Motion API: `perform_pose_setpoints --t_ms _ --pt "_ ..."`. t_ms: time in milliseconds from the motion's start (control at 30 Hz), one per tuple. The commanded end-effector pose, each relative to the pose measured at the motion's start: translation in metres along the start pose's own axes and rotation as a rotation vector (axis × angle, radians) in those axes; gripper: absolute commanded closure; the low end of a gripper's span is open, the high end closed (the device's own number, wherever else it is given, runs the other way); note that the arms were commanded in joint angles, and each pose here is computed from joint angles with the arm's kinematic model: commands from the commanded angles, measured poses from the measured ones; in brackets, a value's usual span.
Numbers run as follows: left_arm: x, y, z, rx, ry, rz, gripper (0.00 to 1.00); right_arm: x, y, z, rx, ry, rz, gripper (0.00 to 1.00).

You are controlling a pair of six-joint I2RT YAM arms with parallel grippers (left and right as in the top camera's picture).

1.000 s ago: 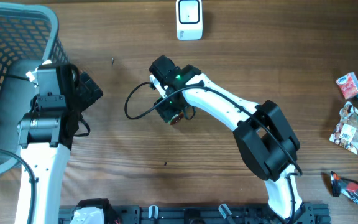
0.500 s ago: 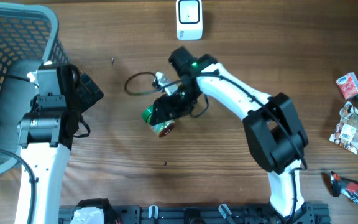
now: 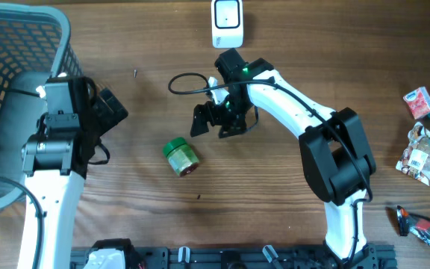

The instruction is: Scan the item barcode

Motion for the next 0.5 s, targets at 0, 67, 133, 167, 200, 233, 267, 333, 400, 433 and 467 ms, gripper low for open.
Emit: perform_pose_setpoints --t_ms 0,67,133,167,200,233,267,333,400,433,467 --pt "0.016 0.010 -0.004 0.017 0.014 0.077 0.00 0.002 0.000 -0.021 0.151 0.116 -0.014 0.03" --pt "0.023 0.013 -0.005 0.024 0.013 0.107 0.00 0.002 0.004 -0.025 0.203 0.137 -0.003 0.00" --pt "0.025 0.015 -0.006 0.025 0.017 0.117 0.00 -0.001 0.008 -0.025 0.275 0.155 -0.006 0.00" --pt "0.025 0.015 -0.006 0.025 0.017 0.117 0.00 -0.005 0.009 -0.026 0.329 0.174 -0.027 0.00" --pt "0.025 0.015 -0.006 0.025 0.017 0.117 0.00 -0.009 0.010 -0.026 0.368 0.183 -0.045 0.00" --pt "0.025 0.015 -0.006 0.026 0.017 0.116 0.00 -0.014 0.012 -0.025 0.424 0.183 -0.056 0.00" --pt "0.025 0.015 -0.006 0.026 0.017 0.116 0.00 -0.018 0.018 -0.024 0.523 0.190 -0.058 0.00" --pt "0.025 0.015 -0.006 0.026 0.017 0.116 0.00 -0.023 0.027 -0.026 0.627 0.211 -0.047 0.00" --pt "0.024 0.015 -0.006 0.026 0.017 0.118 0.00 -0.024 0.028 -0.029 0.659 0.233 -0.060 0.05" --pt "0.024 0.016 -0.006 0.026 0.016 0.121 0.00 -0.023 0.029 -0.028 0.694 0.227 -0.060 0.04" --pt "0.023 0.017 -0.005 0.030 0.015 0.124 0.00 -0.021 0.030 -0.022 0.725 0.196 -0.037 0.04"
Point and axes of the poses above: each gripper's point midway between its finger pads, its own x axis out along the fingers, its own z axis along the line the jaws close on, y = z × x, the point moved 2 cm from there along -x, back along the fingers, and after that the axes turned 13 degrees about x, right-handed, at the moved point
